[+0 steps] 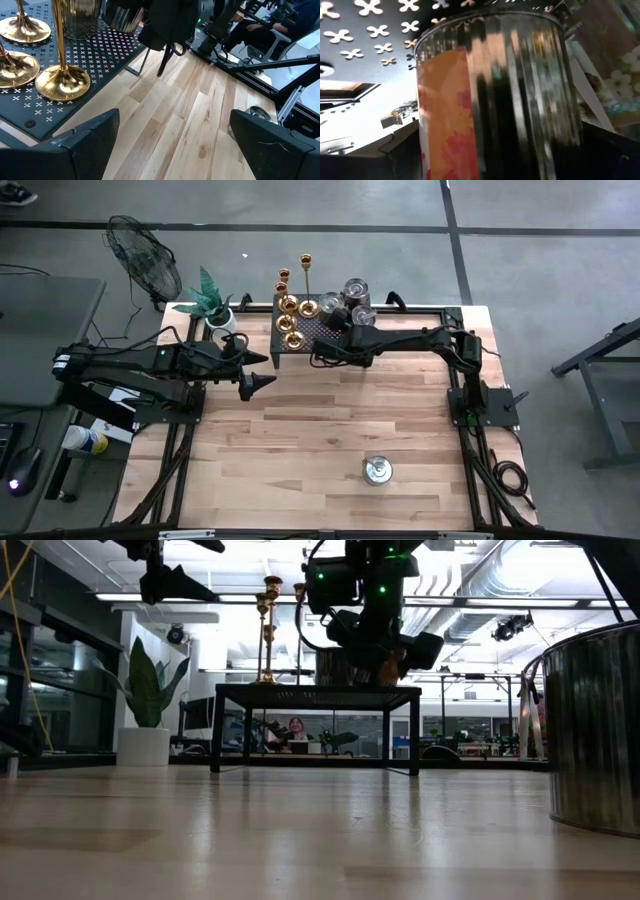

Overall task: Pick & Place candle stick holders
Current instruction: Put the orange scented candle on the shelf

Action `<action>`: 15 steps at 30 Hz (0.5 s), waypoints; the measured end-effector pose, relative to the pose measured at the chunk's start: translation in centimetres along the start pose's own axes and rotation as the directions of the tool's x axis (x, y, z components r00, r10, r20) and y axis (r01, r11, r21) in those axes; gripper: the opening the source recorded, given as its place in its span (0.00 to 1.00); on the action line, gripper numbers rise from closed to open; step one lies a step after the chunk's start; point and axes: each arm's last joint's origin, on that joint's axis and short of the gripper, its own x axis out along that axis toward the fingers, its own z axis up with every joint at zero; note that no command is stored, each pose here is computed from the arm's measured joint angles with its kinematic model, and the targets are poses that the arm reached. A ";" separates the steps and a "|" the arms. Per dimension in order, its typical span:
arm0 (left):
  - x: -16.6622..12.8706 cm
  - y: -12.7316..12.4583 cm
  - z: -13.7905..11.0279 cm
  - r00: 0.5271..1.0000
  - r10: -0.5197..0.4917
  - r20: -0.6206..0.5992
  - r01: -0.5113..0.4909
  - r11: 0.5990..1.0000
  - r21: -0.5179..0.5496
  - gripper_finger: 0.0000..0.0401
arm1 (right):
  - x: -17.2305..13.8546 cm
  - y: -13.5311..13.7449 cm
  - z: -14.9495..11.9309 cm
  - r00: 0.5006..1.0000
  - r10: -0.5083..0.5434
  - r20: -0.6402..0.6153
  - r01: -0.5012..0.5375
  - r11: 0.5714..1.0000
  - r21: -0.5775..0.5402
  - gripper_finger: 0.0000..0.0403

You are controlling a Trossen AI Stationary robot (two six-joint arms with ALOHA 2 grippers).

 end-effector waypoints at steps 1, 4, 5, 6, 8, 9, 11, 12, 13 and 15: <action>0.0 0.0 0.0 1.000 0.000 0.000 0.000 1.000 0.000 0.93 | -0.1 0.0 0.0 1.000 -0.004 -0.004 0.004 1.000 0.001 0.93; 0.0 0.0 0.0 1.000 0.000 0.000 0.000 1.000 0.000 0.93 | -0.2 -0.1 -0.1 1.000 -0.014 -0.011 0.014 1.000 0.000 0.93; 0.0 0.0 0.0 1.000 0.000 0.000 0.000 1.000 0.000 0.93 | -0.2 -0.1 -0.1 1.000 -0.016 -0.014 0.016 1.000 0.000 0.93; 0.0 0.0 0.0 1.000 0.000 0.000 0.000 1.000 0.000 0.93 | -0.3 -0.1 -0.1 1.000 -0.017 -0.015 0.017 1.000 0.000 0.93; 0.0 0.0 0.0 1.000 0.000 0.000 0.000 1.000 0.000 0.93 | -0.4 0.0 -0.2 1.000 -0.016 -0.007 0.016 1.000 0.003 0.93; 0.0 0.0 0.0 1.000 0.000 0.000 0.000 1.000 0.000 0.93 | -0.4 0.0 -0.2 1.000 -0.014 -0.004 0.014 1.000 0.000 0.93; 0.0 0.0 0.0 1.000 0.000 0.000 0.000 1.000 0.000 0.93 | -0.5 0.1 -0.2 1.000 -0.009 -0.004 0.009 1.000 -0.005 0.93; 0.0 0.0 0.0 1.000 0.000 0.001 0.000 1.000 -0.001 0.93 | -0.5 0.1 -0.2 1.000 -0.006 -0.003 0.006 1.000 -0.001 0.93; 0.0 0.0 0.0 1.000 0.000 0.000 0.000 1.000 0.000 0.93 | -0.5 0.2 -0.3 1.000 -0.004 -0.002 0.004 1.000 0.011 0.93; 0.0 0.0 0.0 1.000 0.000 0.000 0.000 1.000 0.000 0.93 | -0.5 0.2 -0.3 1.000 0.000 0.003 0.000 0.999 0.046 0.93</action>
